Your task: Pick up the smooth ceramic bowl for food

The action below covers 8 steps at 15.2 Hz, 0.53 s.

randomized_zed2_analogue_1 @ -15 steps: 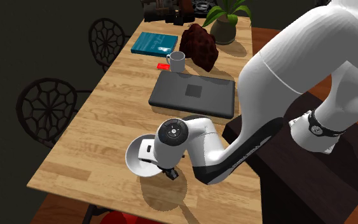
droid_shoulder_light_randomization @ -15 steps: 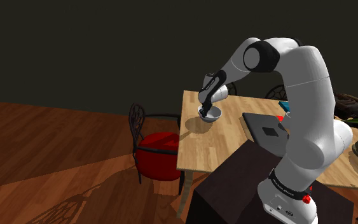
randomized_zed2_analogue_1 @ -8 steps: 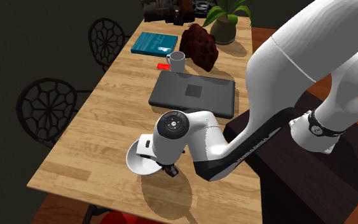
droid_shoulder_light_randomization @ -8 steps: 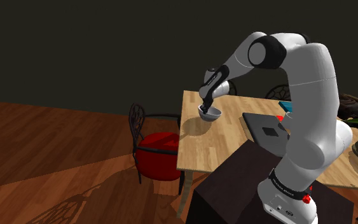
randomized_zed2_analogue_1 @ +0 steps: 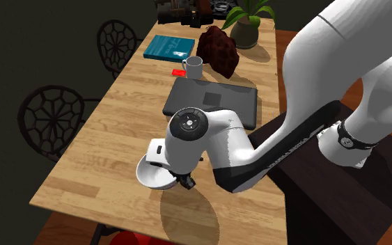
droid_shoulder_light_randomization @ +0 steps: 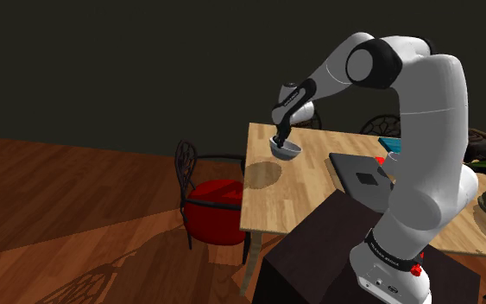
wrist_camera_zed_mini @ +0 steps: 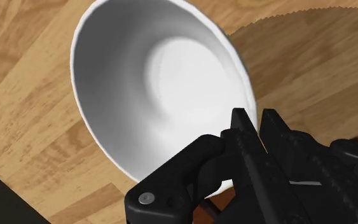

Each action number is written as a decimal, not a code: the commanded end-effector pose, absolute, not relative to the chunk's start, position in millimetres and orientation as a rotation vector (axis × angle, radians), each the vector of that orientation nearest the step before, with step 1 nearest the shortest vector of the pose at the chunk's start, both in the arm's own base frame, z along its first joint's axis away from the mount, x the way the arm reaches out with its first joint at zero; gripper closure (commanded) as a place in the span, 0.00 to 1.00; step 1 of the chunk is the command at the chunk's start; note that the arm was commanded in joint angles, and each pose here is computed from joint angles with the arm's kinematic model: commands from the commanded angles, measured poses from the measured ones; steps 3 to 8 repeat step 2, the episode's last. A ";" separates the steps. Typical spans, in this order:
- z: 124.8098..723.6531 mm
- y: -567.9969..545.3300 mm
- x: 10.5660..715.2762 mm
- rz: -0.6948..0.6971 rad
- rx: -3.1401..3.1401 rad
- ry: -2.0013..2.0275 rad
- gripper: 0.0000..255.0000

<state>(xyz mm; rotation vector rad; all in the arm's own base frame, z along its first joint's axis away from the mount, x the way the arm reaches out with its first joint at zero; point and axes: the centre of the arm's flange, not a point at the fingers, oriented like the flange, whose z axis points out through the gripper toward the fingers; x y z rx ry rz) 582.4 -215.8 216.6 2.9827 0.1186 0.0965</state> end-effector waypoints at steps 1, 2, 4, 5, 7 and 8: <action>222.5 -216.4 582.4 0.097 2.983 0.119 1.00; 222.5 -216.4 582.4 0.097 2.983 0.119 1.00; 222.5 -216.4 582.4 0.097 2.983 0.119 1.00; 222.5 -216.4 582.4 0.097 2.983 0.119 1.00; 222.5 -216.4 582.4 0.097 2.983 0.119 1.00; 222.5 -216.4 582.4 0.097 2.983 0.119 1.00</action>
